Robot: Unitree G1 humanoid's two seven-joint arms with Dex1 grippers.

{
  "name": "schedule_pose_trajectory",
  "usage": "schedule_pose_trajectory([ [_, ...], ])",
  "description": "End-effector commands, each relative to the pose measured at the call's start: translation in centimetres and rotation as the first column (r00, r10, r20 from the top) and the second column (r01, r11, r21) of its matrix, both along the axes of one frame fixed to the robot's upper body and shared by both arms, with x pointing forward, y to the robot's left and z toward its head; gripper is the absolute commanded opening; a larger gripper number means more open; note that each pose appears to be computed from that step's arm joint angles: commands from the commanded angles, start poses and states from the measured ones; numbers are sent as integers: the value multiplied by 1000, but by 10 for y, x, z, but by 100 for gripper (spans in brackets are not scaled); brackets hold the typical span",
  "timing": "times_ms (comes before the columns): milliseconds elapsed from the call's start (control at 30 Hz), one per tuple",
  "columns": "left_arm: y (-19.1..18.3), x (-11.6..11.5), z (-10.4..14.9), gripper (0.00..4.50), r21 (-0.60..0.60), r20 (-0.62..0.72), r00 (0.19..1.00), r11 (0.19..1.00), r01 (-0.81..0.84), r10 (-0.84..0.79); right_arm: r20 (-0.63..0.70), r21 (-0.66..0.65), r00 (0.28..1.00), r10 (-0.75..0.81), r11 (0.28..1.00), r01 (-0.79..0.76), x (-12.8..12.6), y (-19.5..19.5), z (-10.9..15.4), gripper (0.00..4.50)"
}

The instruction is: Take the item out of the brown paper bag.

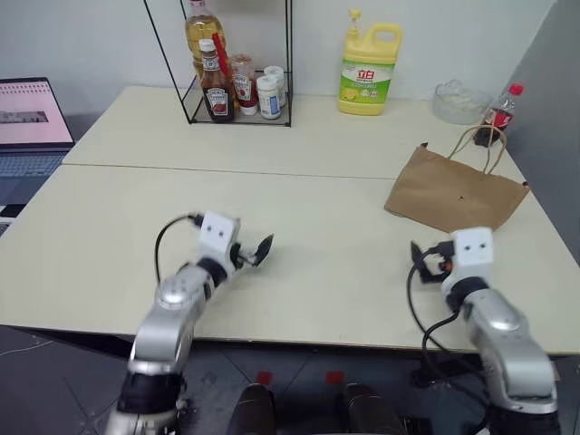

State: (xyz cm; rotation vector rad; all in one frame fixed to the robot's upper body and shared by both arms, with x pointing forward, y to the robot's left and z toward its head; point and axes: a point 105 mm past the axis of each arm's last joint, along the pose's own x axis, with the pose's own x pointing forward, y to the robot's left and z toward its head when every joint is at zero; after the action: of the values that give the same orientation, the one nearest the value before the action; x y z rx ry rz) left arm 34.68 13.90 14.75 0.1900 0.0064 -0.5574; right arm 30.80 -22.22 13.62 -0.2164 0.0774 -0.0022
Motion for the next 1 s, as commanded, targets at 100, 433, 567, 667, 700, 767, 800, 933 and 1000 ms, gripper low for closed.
schedule_pose_trajectory([
  [100,-47,-6,42,448,68,25,927,925,373,-375,123,-71,992,9,998,0,10,-19,53,450],
  [433,-87,-18,102,448,51,60,743,746,665,-666,223,-117,975,9,993,18,31,-39,104,450],
  [567,-91,-15,113,448,44,74,715,718,694,-695,215,-107,976,34,994,-11,47,-45,113,450],
  [667,-92,-12,116,448,59,83,712,716,695,-698,215,-109,975,50,994,-27,60,-50,117,450],
  [700,-93,-11,117,448,58,84,710,715,697,-699,215,-106,975,50,994,-27,65,-52,118,450],
  [767,-93,-11,117,448,60,86,710,715,696,-699,218,-86,975,36,996,-18,74,-58,119,450],
  [800,-93,-11,117,448,65,86,711,716,695,-698,219,-80,975,32,997,-15,78,-60,120,450],
  [933,-91,-11,114,448,76,82,718,722,687,-691,212,-91,977,35,996,-16,92,-65,118,450],
  [1000,-88,-11,116,448,77,86,724,729,680,-685,211,-91,977,38,996,-19,98,-66,119,450],
])
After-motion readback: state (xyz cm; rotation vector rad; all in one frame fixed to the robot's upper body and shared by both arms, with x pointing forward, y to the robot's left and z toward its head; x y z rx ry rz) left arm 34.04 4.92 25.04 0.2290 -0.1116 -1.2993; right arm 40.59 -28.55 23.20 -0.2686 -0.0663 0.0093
